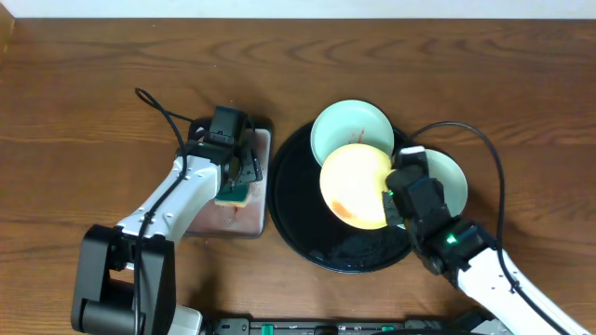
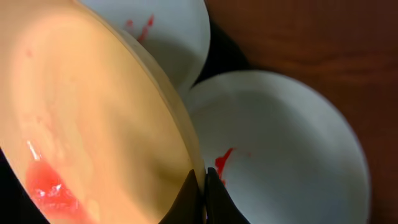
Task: Clean dirty plates on tray and stack at the side
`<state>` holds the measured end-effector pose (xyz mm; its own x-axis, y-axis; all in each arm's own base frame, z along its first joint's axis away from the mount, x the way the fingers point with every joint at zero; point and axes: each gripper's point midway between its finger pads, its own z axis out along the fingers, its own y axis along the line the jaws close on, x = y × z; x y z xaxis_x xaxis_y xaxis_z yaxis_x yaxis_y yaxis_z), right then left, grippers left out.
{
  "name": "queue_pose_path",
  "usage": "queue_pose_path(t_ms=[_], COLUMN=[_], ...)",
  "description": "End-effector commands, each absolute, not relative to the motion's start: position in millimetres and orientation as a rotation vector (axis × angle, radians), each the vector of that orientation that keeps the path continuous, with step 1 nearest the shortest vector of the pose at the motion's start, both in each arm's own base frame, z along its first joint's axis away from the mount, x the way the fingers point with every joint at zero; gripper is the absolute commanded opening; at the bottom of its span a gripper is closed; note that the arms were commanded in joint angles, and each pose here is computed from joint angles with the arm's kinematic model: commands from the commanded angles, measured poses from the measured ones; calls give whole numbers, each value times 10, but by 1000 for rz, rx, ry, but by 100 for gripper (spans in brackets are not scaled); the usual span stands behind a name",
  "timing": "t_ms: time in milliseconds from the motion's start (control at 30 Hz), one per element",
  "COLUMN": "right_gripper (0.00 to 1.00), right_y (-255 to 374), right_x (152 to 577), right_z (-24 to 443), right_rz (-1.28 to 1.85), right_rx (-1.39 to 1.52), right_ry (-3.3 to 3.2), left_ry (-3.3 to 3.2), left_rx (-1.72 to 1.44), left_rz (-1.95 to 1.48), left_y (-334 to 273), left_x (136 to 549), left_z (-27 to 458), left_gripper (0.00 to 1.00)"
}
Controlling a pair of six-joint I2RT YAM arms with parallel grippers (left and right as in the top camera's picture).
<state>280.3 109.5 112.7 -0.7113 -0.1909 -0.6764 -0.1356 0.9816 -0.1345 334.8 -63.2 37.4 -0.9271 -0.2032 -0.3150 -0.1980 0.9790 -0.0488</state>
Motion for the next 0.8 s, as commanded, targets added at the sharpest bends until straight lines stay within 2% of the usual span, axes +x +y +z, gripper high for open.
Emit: queue_pose_path(t_ms=[0,233,400,467,533,600,633,767], right_gripper=[1,1,1,1,1,1,1,1], right_y=[1079,1123,1170,1188,1189,1190,1190,1189], right_x=[2820,2765,2745,2746,2745,2745,2745,2745], right_z=[1395,1704,1854,1865,1863,1864,1864,1865], right_rz=[-287,-491,-527,-518,-518,-518,-518,-518], right_rx=[-325,-368,-338,-334,-336,-336,-335,-335], right_ry=[2221,2040,1963,1958,1958,1958,1958,1958], left_ry=[2796,2804,2831,2837,2836,2827,2820,2788], left_rx=[-277,-286,-289,-289,-288,-288,-288,-265], left_rz=[24,59,110,111,111,106,103,89], left_y=[-573,-538,-493,-496,-496,-499,-502,-516], left_x=[3384,3429,3418,3414,3416,3436,3450,3511], left_z=[316,178,18,-10,-10,6,18,104], left_gripper=[78,78,78,67,43,13,8,7])
